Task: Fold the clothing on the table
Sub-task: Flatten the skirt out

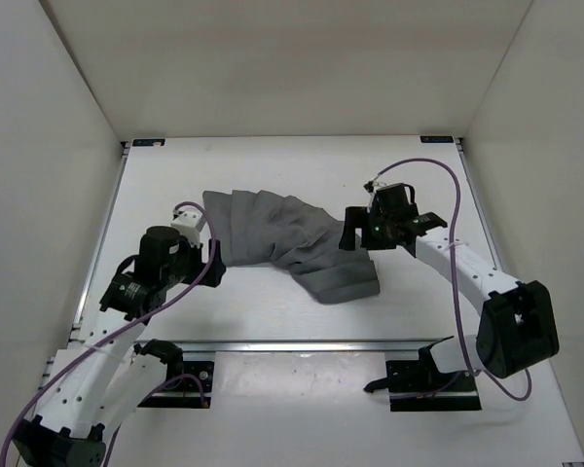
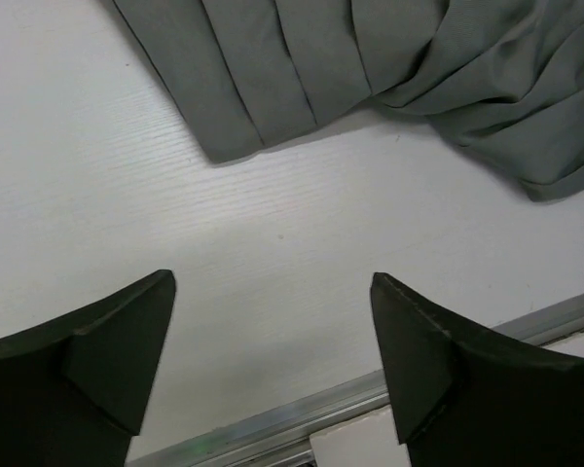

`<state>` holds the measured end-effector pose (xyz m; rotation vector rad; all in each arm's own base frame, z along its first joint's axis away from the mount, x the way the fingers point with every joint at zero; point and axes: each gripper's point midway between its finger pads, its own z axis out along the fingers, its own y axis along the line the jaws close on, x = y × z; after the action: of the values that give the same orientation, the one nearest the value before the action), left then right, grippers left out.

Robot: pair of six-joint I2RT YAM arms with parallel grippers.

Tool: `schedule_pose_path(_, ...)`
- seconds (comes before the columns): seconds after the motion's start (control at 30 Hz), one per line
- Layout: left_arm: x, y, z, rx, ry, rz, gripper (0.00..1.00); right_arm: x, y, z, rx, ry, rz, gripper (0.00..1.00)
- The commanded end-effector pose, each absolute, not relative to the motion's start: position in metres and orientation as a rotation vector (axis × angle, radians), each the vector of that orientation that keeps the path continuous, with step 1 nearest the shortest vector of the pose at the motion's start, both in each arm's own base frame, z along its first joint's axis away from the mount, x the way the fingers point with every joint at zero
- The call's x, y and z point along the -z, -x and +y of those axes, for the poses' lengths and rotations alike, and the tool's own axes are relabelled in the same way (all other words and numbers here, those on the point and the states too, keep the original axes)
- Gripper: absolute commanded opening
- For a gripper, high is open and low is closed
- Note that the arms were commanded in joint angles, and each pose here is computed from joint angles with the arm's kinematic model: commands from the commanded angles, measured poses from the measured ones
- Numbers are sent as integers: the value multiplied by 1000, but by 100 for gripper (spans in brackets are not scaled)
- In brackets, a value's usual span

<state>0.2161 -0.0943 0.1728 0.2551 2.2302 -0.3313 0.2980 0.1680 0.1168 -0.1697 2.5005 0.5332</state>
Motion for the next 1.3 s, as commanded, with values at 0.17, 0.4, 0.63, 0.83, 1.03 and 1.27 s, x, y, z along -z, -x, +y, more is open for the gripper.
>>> schedule_pose_path(0.17, -192, -206, -99, 357, -253, 2100, 59, -132, -293, 170, -589, 131, 2431, 81)
schedule_pose_path(0.4, -207, -253, -109, 503, -76, 2148, 48, -109, -252, 165, -609, 7, 2478, 77)
schedule_pose_path(0.63, -133, -301, -84, 317, 215, 2309, 71, -99, -223, 140, -669, -246, 2467, 80)
schedule_pose_path(0.83, -85, -321, -87, 326, 324, 2382, 74, -78, -209, 138, -776, -393, 2461, 79)
schedule_pose_path(1.03, -63, -348, -75, 276, 400, 2383, 77, -58, -199, 151, -884, -415, 2481, 79)
schedule_pose_path(1.27, -48, -378, -92, 339, 380, 2364, 65, -38, -206, 154, -897, -455, 2480, 79)
